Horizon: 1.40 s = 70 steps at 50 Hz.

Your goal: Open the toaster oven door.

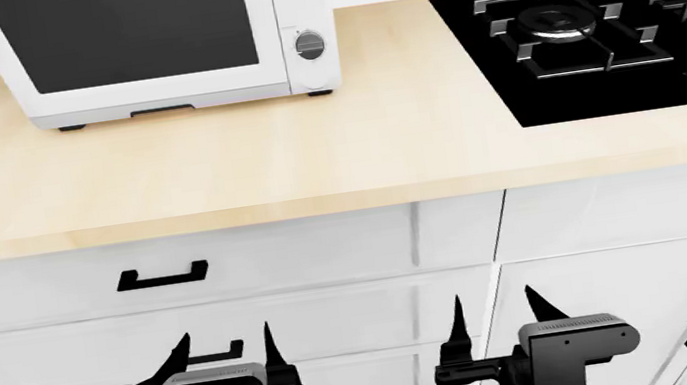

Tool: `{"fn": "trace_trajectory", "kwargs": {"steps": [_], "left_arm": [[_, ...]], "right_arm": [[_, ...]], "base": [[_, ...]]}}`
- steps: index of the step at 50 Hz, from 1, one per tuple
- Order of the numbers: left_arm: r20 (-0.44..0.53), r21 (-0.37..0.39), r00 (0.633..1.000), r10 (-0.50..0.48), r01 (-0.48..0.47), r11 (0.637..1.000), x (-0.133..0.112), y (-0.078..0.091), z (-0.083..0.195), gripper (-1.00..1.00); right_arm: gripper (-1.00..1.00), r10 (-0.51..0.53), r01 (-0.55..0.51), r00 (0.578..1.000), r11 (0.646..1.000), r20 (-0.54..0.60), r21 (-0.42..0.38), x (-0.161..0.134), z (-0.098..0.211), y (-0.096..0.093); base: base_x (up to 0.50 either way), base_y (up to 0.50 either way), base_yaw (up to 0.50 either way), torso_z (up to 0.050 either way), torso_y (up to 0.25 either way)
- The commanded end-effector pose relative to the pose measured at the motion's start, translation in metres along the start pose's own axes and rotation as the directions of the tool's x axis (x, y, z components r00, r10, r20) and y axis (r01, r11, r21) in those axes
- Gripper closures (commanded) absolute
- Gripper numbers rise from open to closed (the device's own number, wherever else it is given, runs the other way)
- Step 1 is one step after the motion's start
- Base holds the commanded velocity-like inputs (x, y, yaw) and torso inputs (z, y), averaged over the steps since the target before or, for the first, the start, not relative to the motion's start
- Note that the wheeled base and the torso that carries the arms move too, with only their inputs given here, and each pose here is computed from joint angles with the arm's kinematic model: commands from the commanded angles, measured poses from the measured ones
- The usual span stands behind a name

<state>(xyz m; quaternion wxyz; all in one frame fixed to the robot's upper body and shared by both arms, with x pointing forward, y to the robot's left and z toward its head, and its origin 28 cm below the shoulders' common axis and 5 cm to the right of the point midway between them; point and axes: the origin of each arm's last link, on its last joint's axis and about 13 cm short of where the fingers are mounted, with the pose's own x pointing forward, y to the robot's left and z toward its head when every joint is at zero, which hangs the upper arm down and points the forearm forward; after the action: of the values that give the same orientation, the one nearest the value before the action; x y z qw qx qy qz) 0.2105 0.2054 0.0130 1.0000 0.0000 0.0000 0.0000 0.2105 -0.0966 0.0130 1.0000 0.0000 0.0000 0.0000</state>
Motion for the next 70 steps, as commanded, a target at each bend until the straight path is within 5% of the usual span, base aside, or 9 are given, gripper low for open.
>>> {"fn": "trace_trajectory", "kwargs": {"steps": [1, 14, 35, 57, 70], "left_arm": [[0.002, -0.004, 1.0, 0.0, 0.0, 1.0, 0.0, 0.0, 0.0, -1.0], [0.021, -0.037, 0.999, -0.025, 0.026, 0.999, -0.002, -0.001, -0.001, -1.0], [0.028, -0.05, 0.999, -0.03, 0.031, 0.998, 0.001, 0.002, 0.008, -1.0], [0.059, -0.039, 0.996, -0.062, 0.065, 0.997, 0.039, 0.032, 0.093, -1.0], [0.098, 0.04, 0.993, -0.061, 0.057, 0.998, 0.071, 0.05, 0.156, -1.0]], "right_arm": [[-1.0, 0.0, 0.0, 1.0, 1.0, 0.002, 0.0, 0.0, 0.0, 0.001], [-1.0, 0.007, -0.007, 1.0, 1.0, -0.007, -0.009, -0.001, -0.004, 0.003], [-1.0, 0.01, -0.01, 1.0, 1.0, 0.005, -0.013, 0.005, 0.001, 0.0], [-1.0, 0.013, -0.006, 0.992, 0.998, 0.123, -0.062, 0.055, 0.082, -0.03], [-1.0, 0.023, -0.002, 0.985, 0.993, 0.174, -0.118, 0.09, 0.141, -0.051]], "base": [[0.0, 0.0, 0.0, 0.0, 0.0], [0.0, 0.0, 0.0, 0.002, 0.0], [0.0, 0.0, 0.0, 0.05, 0.0], [0.0, 0.0, 0.0, 0.05, 0.0], [0.0, 0.0, 0.0, 0.014, 0.0]]}}
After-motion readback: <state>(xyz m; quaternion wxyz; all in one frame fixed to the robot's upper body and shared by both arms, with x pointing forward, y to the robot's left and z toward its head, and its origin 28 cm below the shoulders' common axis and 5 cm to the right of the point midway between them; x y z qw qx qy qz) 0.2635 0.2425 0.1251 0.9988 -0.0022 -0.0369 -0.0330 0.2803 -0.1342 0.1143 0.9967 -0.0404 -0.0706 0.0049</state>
